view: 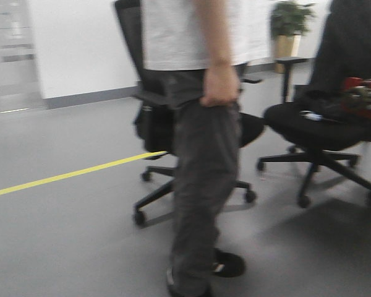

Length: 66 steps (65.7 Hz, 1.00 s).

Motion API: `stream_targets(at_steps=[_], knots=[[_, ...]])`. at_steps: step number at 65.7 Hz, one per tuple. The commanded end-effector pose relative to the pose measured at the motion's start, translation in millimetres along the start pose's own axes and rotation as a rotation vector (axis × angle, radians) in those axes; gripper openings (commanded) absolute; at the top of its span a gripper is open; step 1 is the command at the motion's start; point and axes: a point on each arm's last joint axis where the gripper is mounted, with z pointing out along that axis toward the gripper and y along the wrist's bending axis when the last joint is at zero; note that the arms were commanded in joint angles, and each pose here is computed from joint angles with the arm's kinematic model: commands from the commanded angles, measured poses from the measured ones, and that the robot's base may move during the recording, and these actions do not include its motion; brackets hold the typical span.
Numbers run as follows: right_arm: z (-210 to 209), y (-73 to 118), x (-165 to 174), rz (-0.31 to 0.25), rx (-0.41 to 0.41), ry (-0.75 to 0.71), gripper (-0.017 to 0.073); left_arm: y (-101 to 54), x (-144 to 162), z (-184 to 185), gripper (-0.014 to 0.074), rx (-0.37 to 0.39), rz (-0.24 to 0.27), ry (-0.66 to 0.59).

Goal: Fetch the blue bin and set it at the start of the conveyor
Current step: 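Carry the teal bin in both grippers while driving to the red conveyor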

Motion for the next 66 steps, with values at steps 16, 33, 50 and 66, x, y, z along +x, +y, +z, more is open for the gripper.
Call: stream_targets(at_steps=[16, 33, 50, 66], knots=[[-6.2, -2.0, -7.4, -0.043, 0.014, -0.072, -0.0151, -2.8, -14.4, -11.9, -0.0111, 0.030, -0.043, -0.098], [-6.3, -2.0, -7.5, -0.043, 0.014, -0.074, -0.0151, -2.8, -14.4, -11.9, -0.0111, 0.030, -0.043, -0.098], [-6.3, -2.0, -7.5, -0.043, 0.014, -0.074, -0.0151, -2.8, -14.4, -11.9, -0.0111, 0.030, -0.043, -0.098], [-6.3, -2.0, -7.5, -0.043, 0.014, -0.074, -0.0151, -2.8, -14.4, -11.9, -0.0111, 0.030, -0.043, -0.098]])
